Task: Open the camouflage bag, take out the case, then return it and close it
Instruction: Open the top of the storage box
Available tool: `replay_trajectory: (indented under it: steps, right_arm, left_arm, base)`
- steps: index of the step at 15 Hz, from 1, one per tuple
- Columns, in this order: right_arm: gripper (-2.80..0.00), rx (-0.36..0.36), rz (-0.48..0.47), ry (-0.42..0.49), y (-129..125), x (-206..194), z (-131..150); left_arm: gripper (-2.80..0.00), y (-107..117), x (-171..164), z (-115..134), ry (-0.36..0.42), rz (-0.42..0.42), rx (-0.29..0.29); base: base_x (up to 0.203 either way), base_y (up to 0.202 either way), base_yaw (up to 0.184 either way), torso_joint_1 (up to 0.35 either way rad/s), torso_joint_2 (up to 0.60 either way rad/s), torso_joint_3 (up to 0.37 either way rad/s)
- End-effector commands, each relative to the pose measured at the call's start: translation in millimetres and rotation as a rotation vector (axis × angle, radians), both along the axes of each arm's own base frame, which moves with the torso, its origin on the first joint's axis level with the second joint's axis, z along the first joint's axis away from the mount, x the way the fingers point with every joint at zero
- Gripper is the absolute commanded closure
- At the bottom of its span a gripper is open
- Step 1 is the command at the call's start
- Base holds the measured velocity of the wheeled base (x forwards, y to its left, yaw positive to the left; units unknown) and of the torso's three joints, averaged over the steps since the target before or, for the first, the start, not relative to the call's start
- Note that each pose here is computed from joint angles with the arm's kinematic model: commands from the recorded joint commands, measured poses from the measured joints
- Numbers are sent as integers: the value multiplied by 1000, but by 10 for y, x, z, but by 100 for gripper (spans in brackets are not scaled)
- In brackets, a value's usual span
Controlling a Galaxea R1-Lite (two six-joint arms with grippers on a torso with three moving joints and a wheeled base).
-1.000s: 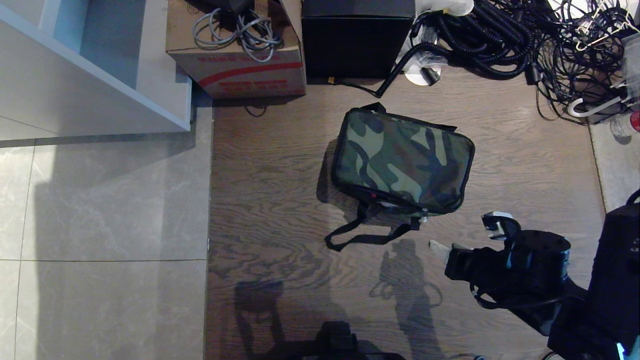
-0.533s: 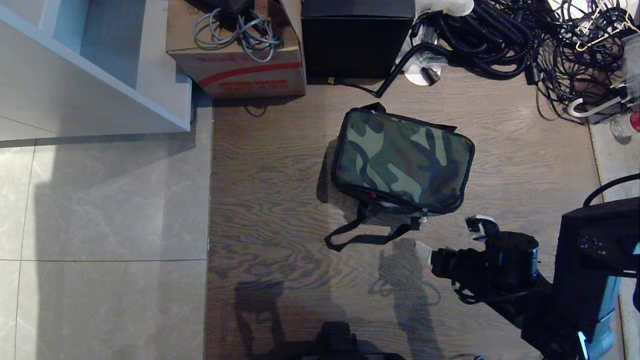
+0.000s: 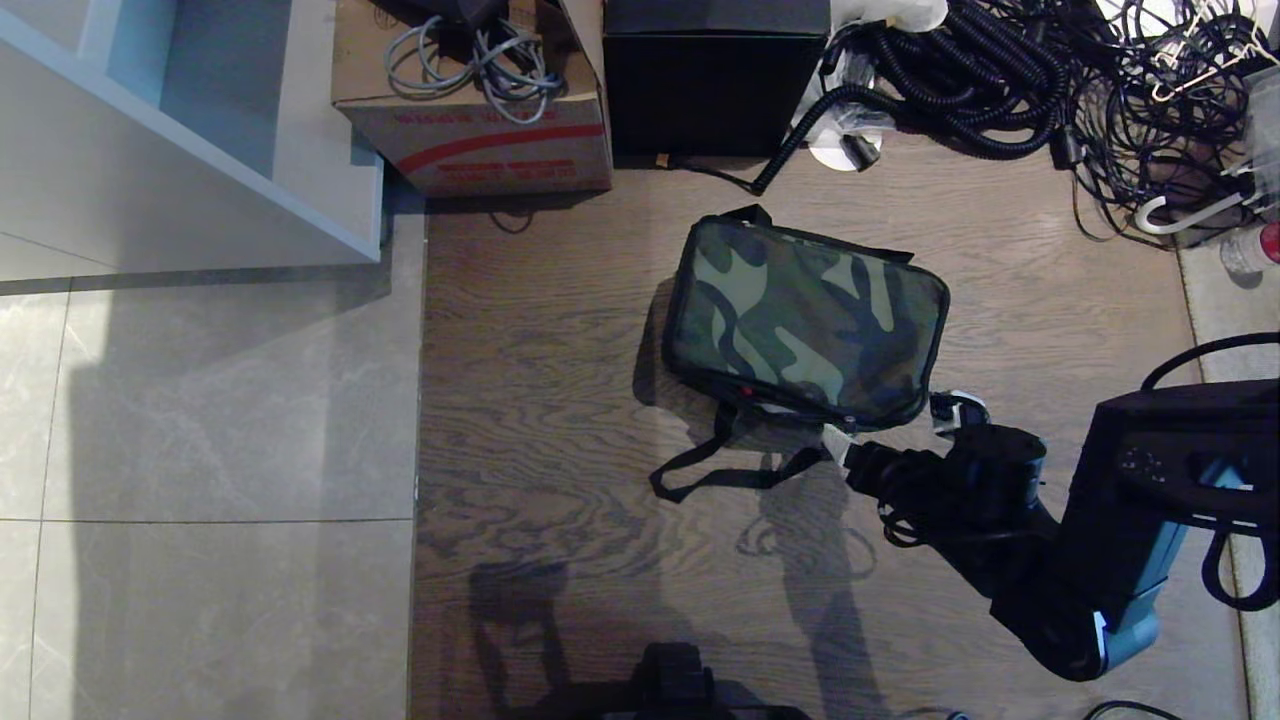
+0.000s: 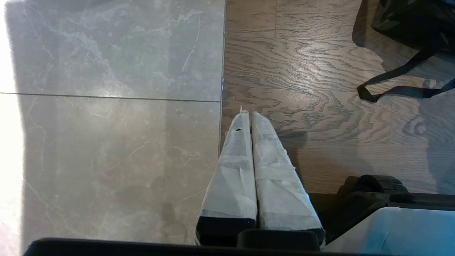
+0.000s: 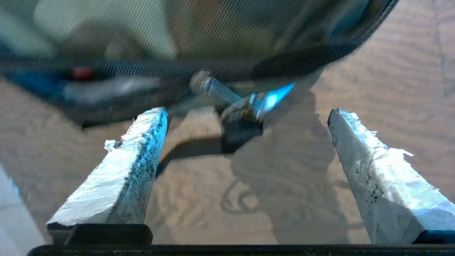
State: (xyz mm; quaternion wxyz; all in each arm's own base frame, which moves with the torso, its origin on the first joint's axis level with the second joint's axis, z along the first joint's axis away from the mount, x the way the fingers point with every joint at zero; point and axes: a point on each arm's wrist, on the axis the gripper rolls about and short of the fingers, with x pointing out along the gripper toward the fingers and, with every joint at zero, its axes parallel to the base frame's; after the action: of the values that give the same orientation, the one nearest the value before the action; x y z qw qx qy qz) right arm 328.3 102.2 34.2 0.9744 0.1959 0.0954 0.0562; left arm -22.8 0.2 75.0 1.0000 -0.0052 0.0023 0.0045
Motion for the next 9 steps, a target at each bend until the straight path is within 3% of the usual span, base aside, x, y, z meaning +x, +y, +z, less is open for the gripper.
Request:
replay_trajectory:
  steps: [1,6,9]
  right_arm:
    - [-280,32,-27,-29,-17,90,20]
    - [-280,89,-59,-16,-5,142,-47]
    - [-280,111,-30,-56,-15,90,143]
  left_arm:
    - [0,0,0,0,0,0,0]
    - [0,0,0,1,-1,0,0]
    - [0,0,0,0,0,0,0]
  base:
    - [0,0,0,0,0,0]
    - [0,0,0,0,0,0]
    - [0,0,0,0,0,0]
